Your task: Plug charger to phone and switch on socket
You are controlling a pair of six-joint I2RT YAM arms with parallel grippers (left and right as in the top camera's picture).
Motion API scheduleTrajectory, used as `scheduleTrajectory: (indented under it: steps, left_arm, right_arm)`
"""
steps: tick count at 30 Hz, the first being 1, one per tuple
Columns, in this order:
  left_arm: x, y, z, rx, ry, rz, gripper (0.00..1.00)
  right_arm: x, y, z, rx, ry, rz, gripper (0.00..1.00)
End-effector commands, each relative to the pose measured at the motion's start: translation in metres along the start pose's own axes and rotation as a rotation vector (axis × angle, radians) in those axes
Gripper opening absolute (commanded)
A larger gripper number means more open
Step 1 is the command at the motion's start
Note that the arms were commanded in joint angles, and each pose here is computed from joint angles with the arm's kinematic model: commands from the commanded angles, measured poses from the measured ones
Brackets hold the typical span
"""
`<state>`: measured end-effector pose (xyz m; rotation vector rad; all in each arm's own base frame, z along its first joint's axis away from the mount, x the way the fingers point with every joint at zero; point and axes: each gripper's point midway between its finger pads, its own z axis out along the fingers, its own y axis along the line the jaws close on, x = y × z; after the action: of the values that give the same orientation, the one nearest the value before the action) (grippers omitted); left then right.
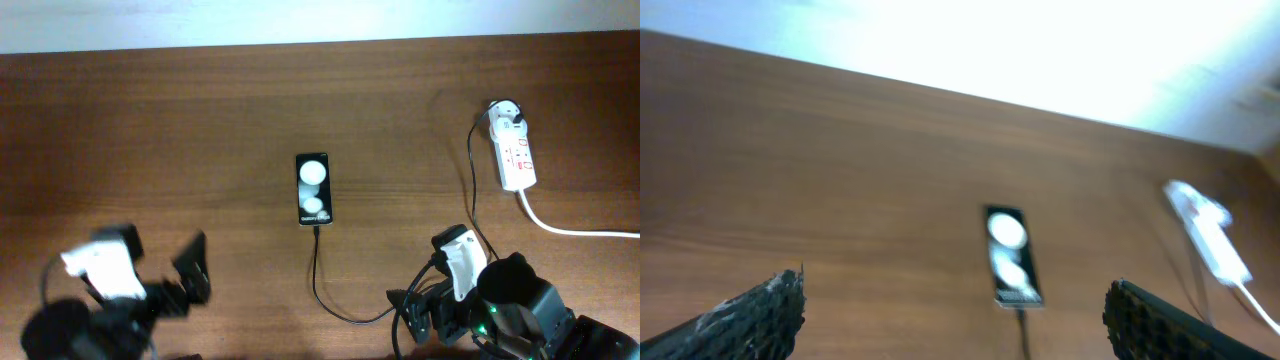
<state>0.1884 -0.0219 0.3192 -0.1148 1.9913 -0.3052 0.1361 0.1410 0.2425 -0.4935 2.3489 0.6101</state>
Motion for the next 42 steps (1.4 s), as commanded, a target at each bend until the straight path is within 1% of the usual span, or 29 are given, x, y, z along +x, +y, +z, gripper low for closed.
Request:
scheduleTrajectory:
  steps: [1, 2, 3, 5, 6, 13, 15, 16, 17, 20, 23, 24, 25, 26, 27, 28, 30, 32, 33, 34, 36, 37, 38, 39, 40, 41, 42]
  left_arm:
    - [0.043, -0.038, -0.003, 0.259, 0.044, 0.083, 0.99]
    - [0.057, -0.046, 0.001, 0.335, 0.077, 0.089, 0.99]
    - [0.064, -0.045, 0.005, 0.345, 0.097, 0.087, 0.99]
    - [0.076, -0.032, 0.009, 0.27, 0.144, 0.062, 0.99]
    - [0.087, -0.03, 0.008, 0.26, 0.187, 0.041, 0.99]
    - [0.09, -0.03, 0.007, 0.265, 0.202, 0.038, 0.99]
    - [0.096, -0.047, -0.002, 0.352, 0.208, 0.094, 0.99]
    - [0.097, -0.053, -0.01, 0.385, 0.186, 0.123, 0.99]
    - [0.095, -0.058, -0.026, 0.401, 0.106, 0.161, 0.99]
    - [0.093, -0.062, -0.047, 0.414, -0.005, 0.209, 0.99]
    - [0.094, -0.064, -0.059, 0.421, -0.07, 0.236, 0.99]
    - [0.091, -0.058, -0.061, 0.374, -0.111, 0.282, 0.99]
    - [0.089, -0.051, -0.057, 0.331, -0.114, 0.278, 0.99]
    - [0.087, -0.028, -0.043, 0.203, -0.117, 0.267, 0.99]
    - [0.085, -0.021, -0.037, 0.163, -0.121, 0.264, 0.99]
    - [0.08, -0.01, -0.019, 0.117, -0.149, 0.267, 0.99]
    - [0.077, -0.006, 0.0, 0.117, -0.181, 0.274, 0.99]
    - [0.099, 0.007, 0.041, 0.111, -0.149, 0.267, 0.99]
    - [0.11, 0.01, 0.059, 0.122, -0.146, 0.309, 0.99]
    - [0.112, 0.01, 0.077, 0.139, -0.194, 0.344, 0.99]
    - [0.12, 0.016, 0.1, 0.143, -0.257, 0.357, 0.99]
    - [0.126, 0.019, 0.108, 0.143, -0.271, 0.36, 0.99]
    - [0.122, 0.018, 0.11, 0.143, -0.309, 0.378, 0.99]
    - [0.118, 0.019, 0.109, 0.126, -0.328, 0.425, 0.99]
    - [0.117, 0.027, 0.11, 0.076, -0.329, 0.441, 0.99]
    - [0.116, 0.042, 0.112, -0.005, -0.328, 0.429, 0.99]
    - [0.116, 0.05, 0.113, -0.051, -0.33, 0.421, 0.99]
  right_arm:
    - [-0.002, -0.001, -0.001, 0.007, -0.01, 0.005, 0.99]
    - [-0.002, -0.001, -0.001, 0.007, -0.01, 0.005, 0.99]
    - [-0.002, -0.001, -0.001, 0.007, -0.01, 0.005, 0.99]
    - [-0.002, -0.001, -0.001, 0.007, -0.01, 0.005, 0.99]
    - [-0.002, -0.001, -0.001, 0.007, -0.01, 0.005, 0.99]
    - [-0.002, -0.001, -0.001, 0.007, -0.01, 0.005, 0.99]
    - [-0.002, -0.001, -0.001, 0.007, -0.01, 0.005, 0.99]
    - [-0.002, -0.001, -0.001, 0.007, -0.01, 0.005, 0.99]
    - [-0.002, -0.001, -0.001, 0.007, -0.01, 0.005, 0.99]
    - [-0.002, -0.001, -0.001, 0.007, -0.01, 0.005, 0.99]
    - [-0.002, -0.001, -0.001, 0.007, -0.01, 0.005, 0.99]
    - [-0.002, -0.001, -0.001, 0.007, -0.01, 0.005, 0.99]
    - [-0.002, -0.001, -0.001, 0.007, -0.01, 0.005, 0.99]
    - [-0.002, -0.001, -0.001, 0.007, -0.01, 0.005, 0.99]
    - [-0.002, -0.001, -0.001, 0.007, -0.01, 0.005, 0.99]
    - [-0.002, -0.001, -0.001, 0.007, -0.01, 0.005, 0.99]
    - [-0.002, -0.001, -0.001, 0.007, -0.01, 0.005, 0.99]
    - [-0.002, -0.001, -0.001, 0.007, -0.01, 0.005, 0.99]
    - [-0.002, -0.001, -0.001, 0.007, -0.01, 0.005, 0.99]
    - [-0.002, -0.001, -0.001, 0.007, -0.01, 0.005, 0.99]
    - [-0.002, -0.001, -0.001, 0.007, -0.01, 0.005, 0.99]
    - [-0.002, -0.001, -0.001, 0.007, -0.01, 0.005, 0.99]
    - [-0.002, -0.001, -0.001, 0.007, -0.01, 0.005, 0.99]
    - [-0.002, -0.001, -0.001, 0.007, -0.01, 0.005, 0.99]
    - [-0.002, -0.001, -0.001, 0.007, -0.01, 0.005, 0.99]
    - [-0.002, -0.001, -0.001, 0.007, -0.01, 0.005, 0.99]
    - [-0.002, -0.001, -0.001, 0.007, -0.01, 0.005, 0.99]
